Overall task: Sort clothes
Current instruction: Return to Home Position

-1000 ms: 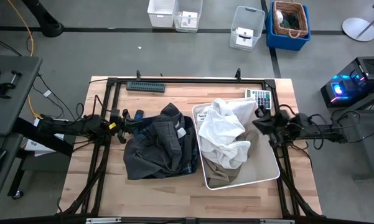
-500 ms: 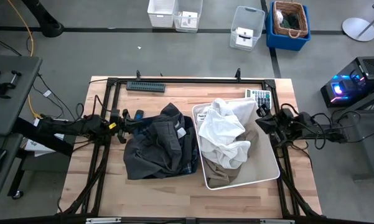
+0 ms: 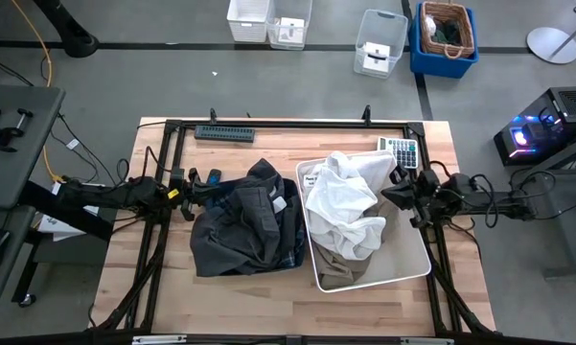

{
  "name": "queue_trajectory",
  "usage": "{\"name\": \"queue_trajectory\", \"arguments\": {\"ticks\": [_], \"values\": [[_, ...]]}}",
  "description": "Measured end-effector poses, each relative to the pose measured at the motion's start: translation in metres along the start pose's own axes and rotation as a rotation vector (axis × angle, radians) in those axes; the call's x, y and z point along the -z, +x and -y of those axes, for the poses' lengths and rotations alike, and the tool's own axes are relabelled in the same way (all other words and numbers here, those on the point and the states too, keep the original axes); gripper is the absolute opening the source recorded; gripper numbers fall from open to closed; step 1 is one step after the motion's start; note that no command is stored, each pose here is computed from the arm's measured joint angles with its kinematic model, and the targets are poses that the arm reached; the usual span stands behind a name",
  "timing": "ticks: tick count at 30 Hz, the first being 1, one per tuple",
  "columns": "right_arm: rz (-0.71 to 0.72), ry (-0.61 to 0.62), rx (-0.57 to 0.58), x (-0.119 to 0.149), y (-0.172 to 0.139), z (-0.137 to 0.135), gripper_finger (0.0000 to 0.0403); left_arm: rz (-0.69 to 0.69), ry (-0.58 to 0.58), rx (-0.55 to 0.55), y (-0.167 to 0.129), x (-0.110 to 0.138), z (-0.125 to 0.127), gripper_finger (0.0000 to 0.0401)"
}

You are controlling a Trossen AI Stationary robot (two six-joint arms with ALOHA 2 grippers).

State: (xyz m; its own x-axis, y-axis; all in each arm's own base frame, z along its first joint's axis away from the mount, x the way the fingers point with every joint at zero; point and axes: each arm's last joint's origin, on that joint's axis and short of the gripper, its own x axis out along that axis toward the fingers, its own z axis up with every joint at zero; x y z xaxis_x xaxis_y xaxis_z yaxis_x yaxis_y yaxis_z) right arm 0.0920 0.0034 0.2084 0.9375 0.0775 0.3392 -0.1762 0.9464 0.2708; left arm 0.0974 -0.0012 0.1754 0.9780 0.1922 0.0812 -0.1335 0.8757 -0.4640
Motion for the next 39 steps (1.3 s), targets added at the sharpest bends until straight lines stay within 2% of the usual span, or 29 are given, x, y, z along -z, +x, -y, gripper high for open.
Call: {"name": "queue_trajectory", "arguments": {"ticks": [39], "values": [[0.0,0.0,0.0,0.0009,-0.0001,0.0003,0.0,0.0,0.0,0.0,0.0,0.0,0.0,0.0]]}}
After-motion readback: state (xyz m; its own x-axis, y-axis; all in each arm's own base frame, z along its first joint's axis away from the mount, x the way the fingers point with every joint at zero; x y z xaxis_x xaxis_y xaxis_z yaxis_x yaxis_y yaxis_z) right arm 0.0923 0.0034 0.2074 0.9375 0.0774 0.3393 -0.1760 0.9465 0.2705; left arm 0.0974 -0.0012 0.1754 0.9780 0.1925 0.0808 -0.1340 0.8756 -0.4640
